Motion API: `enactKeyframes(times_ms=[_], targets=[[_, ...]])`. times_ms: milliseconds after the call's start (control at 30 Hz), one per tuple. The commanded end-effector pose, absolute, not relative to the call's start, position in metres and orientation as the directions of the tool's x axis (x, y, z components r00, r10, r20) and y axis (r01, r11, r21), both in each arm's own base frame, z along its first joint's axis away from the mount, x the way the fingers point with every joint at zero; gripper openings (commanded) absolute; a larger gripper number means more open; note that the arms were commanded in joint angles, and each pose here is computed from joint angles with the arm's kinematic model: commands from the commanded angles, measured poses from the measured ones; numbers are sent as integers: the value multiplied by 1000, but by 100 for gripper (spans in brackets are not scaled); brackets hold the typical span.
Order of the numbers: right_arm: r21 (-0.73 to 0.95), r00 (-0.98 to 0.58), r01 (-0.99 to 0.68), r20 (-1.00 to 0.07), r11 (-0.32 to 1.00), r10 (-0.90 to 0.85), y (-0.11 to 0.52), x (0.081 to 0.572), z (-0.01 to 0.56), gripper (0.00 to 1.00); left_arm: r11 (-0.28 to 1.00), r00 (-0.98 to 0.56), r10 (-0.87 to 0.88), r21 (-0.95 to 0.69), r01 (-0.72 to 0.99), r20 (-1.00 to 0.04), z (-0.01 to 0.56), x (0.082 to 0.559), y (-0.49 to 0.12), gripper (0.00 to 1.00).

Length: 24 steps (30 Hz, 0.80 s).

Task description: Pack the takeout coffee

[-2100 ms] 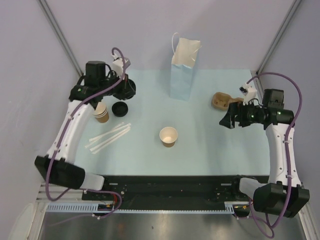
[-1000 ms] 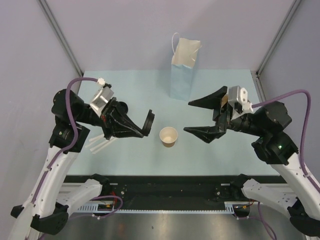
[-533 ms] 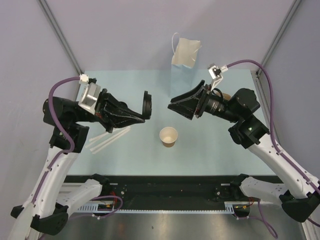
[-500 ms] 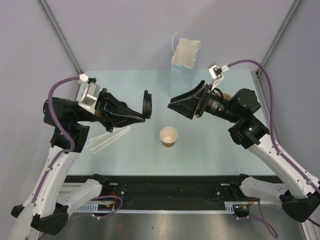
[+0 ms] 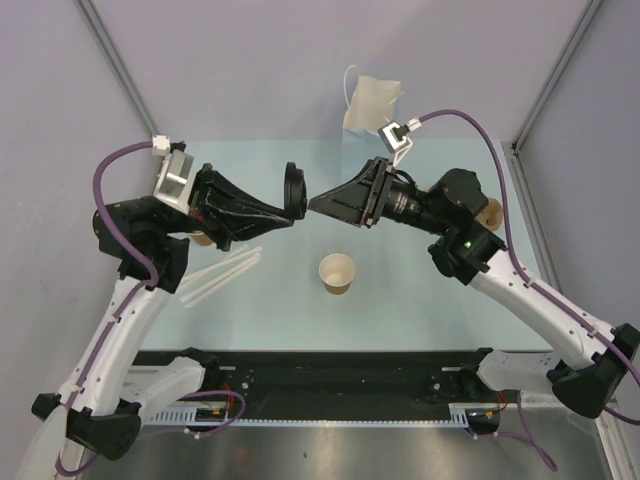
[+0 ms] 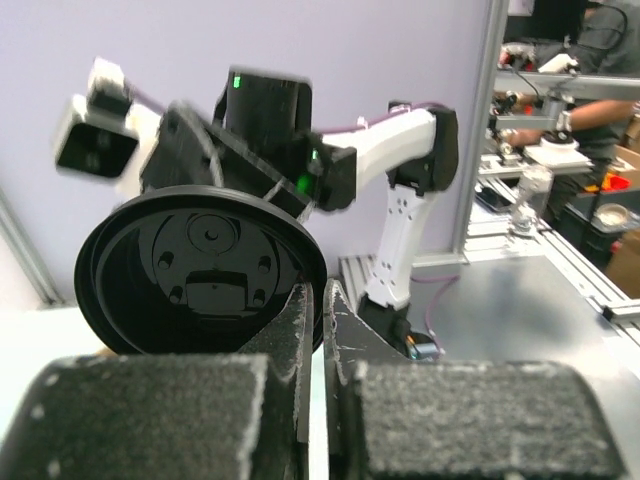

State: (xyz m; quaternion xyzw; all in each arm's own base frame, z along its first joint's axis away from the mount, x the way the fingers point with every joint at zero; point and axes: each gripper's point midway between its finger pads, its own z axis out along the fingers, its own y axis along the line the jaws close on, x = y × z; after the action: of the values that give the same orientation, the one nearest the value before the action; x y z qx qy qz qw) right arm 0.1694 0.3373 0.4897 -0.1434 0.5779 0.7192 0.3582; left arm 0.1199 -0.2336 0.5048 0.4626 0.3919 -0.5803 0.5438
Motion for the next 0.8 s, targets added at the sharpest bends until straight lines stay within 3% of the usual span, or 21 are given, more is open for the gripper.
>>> enactKeyframes(times_ms=[0,267,767], targets=[[684,-696,-704,-614,-190,372,334,158,528,59,-67,90,-335,119,991,-938,522,109,-222,0],[647,-681,-725,-621,-235,388,336,157,554,51,-51,105,-360,132,990,-927,515,105,-216,0],[703,-723,-680,-597,-208,348,347,161,534,45,-40,125,-386,152,988,-914,526,106,-216,0]])
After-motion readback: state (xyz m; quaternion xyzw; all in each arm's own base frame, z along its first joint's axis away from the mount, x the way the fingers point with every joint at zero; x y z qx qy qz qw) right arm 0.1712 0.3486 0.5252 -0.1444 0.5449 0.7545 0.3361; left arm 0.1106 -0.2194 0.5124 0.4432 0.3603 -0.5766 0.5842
